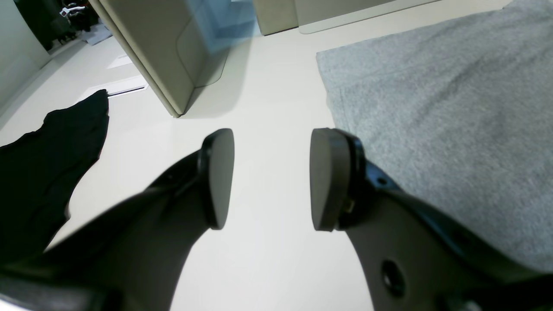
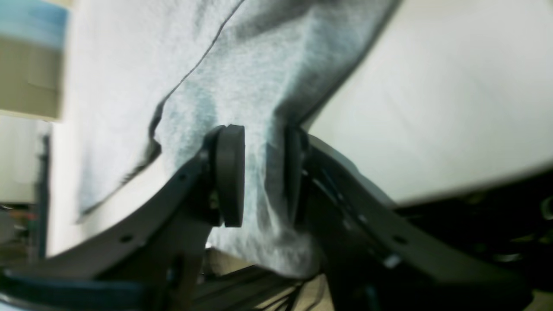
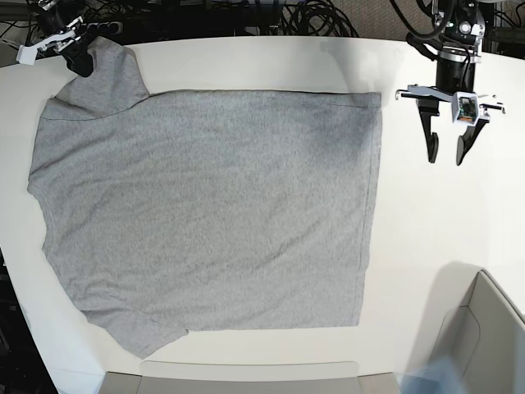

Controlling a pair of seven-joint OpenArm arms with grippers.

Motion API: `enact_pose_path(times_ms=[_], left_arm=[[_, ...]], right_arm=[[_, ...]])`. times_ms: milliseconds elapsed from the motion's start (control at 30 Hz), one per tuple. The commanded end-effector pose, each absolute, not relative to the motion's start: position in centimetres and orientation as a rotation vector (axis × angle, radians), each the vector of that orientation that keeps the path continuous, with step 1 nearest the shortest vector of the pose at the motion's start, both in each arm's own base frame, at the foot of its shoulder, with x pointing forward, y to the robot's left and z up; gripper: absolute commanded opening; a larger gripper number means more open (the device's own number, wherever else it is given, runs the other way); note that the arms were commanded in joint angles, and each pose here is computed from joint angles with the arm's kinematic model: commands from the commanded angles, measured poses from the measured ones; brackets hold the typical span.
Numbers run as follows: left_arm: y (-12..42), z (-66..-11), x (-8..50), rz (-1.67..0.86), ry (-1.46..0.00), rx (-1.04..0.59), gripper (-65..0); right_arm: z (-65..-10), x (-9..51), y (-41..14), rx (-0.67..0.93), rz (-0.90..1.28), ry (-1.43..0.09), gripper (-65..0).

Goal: Fold the T-shirt properly
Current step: 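Move both grippers open toward the shirt's shoulder corners, then lower both grippers and pinch the shirt's shoulder edges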

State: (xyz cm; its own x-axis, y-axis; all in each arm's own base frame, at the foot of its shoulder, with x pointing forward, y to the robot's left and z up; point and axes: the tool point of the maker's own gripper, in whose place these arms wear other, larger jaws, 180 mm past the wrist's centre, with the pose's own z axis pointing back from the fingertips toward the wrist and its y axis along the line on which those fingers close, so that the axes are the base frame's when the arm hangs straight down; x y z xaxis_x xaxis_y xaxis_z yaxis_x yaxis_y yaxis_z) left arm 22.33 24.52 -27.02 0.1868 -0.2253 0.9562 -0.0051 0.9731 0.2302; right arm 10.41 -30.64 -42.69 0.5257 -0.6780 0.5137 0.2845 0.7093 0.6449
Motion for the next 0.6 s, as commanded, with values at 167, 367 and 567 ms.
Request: enact_pose_path(times_ms=[167,367,567], left_arm=[[24.2,-26.2,22.4,-0.171,-1.405,0.192,-36.1],[22.4,-29.7,21.8,-0.161,-1.251,0.123,-35.9],[20.6,-32.1,21.3,-0.015,-1.149,-0.045,-33.0]], right_arm=[[-45.1,8.6,-29.2,0.504,-0.572,-0.67,-48.4],[-44.5,9.4,-28.9,0.51,-0.55,-0.691,-48.4],[-43.1,9.7,-29.1,0.492,-0.499,-0.712,-48.4]])
